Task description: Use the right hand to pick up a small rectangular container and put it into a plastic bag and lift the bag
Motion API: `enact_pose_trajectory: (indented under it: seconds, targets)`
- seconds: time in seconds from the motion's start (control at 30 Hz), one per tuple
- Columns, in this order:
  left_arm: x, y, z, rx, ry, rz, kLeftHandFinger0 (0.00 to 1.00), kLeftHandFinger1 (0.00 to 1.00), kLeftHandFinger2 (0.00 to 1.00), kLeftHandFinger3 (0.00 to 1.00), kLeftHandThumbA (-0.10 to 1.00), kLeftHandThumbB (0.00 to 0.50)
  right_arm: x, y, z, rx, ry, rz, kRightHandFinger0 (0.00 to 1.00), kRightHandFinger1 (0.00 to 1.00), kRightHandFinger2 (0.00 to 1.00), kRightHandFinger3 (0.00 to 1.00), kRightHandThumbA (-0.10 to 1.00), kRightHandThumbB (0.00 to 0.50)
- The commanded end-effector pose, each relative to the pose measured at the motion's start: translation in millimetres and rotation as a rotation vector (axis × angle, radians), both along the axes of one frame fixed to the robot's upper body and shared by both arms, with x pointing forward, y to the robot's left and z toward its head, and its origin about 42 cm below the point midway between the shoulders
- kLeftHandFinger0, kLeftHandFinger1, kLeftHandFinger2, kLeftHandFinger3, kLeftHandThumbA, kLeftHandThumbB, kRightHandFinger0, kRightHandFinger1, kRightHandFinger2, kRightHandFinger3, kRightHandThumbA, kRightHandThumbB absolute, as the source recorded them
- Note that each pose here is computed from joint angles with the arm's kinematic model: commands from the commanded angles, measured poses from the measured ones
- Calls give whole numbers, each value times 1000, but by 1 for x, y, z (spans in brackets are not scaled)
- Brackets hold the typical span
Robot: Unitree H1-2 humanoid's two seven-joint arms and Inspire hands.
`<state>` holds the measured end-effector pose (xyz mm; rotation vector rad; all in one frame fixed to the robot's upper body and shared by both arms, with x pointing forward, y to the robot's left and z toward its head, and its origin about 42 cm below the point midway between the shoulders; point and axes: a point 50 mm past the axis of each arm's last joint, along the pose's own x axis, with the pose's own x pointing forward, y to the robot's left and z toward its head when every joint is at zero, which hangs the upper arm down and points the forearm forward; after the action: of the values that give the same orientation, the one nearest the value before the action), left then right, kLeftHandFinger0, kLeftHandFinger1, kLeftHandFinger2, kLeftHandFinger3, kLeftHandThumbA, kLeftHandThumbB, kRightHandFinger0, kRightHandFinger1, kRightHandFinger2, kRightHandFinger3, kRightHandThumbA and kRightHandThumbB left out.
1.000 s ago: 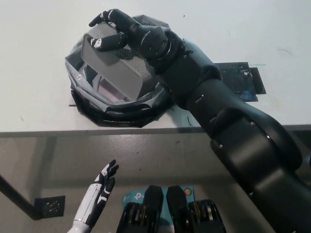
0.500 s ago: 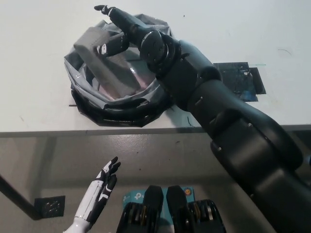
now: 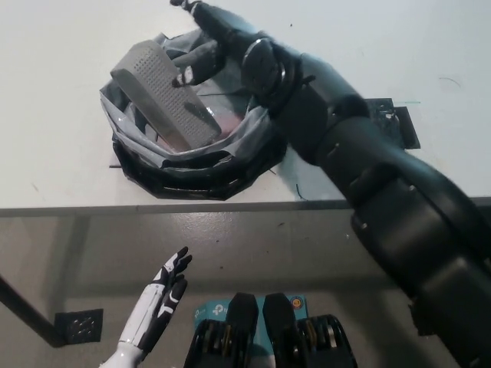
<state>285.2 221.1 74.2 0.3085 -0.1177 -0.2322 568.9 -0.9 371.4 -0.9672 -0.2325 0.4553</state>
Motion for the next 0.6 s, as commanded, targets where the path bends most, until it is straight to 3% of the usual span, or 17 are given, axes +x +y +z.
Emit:
enact_pose_trajectory:
  seconds: [0.0,0.17,0.3,0.57]
  targets:
    - [8,0,16,21,-87,-34,1000,1000,1000,1000,1000,307,9,-16,68,-24,-156,1,1000,1000,1000,1000,983,453]
    - [6,1,15,15,-67,-24,1000,1000,1000,1000,974,318,16,-43,79,-43,-248,-96,1000,1000,1000,1000,1000,409]
    - [6,0,15,8,-61,-20,1000,1000,1000,1000,958,314,20,-61,81,-65,-351,-181,1000,1000,1000,1000,1000,405]
    - [5,-1,14,9,-58,-28,1000,1000,1000,1000,966,306,25,-73,52,-68,-250,-262,1000,1000,1000,1000,1000,453]
